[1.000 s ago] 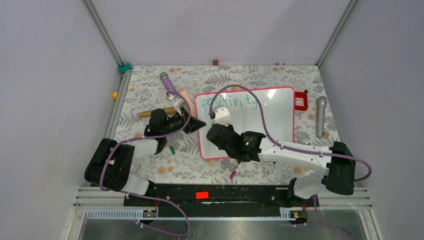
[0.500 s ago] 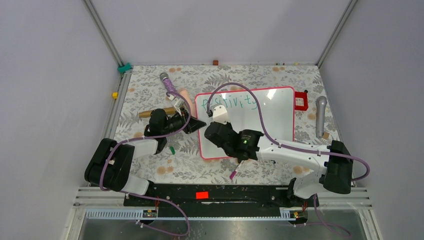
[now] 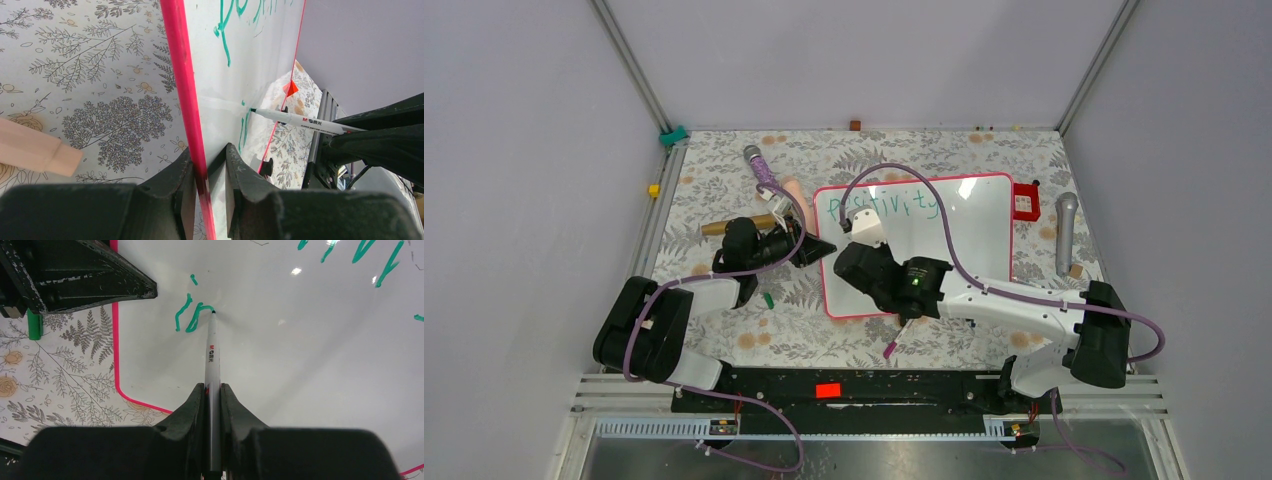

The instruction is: Write a sentence on the whiteboard

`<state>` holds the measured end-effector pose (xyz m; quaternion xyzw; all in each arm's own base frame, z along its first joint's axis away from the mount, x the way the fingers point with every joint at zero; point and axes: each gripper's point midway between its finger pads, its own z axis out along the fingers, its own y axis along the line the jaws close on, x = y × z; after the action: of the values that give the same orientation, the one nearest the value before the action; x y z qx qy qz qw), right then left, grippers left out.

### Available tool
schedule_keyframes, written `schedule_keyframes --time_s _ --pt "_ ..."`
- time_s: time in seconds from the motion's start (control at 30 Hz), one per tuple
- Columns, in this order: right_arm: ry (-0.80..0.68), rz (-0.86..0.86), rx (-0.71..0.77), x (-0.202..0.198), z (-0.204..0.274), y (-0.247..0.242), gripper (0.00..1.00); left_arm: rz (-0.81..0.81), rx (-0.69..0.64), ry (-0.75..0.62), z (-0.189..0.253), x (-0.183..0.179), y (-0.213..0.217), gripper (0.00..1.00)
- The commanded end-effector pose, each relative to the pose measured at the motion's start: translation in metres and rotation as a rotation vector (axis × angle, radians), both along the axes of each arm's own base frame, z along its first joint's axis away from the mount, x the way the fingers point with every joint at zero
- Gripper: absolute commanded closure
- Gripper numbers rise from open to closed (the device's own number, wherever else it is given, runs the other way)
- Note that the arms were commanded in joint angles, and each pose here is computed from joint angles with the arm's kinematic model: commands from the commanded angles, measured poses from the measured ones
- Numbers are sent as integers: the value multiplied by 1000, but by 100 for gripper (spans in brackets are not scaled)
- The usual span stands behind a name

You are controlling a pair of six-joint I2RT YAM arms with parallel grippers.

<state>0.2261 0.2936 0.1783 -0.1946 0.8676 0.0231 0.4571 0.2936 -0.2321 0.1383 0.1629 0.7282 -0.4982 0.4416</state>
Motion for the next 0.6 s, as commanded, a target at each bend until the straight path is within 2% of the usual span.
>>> schedule_keyframes --time_s 0.0,0.27,0.57 --pt "-8 -39 -7 1 4 -15 100 169 103 -148 -3 34 23 100" --pt "80 14 -30 -12 -14 -12 100 169 103 -147 -3 35 23 100" --pt "81 18 -15 -15 -5 -14 100 169 104 -146 -3 35 22 100"
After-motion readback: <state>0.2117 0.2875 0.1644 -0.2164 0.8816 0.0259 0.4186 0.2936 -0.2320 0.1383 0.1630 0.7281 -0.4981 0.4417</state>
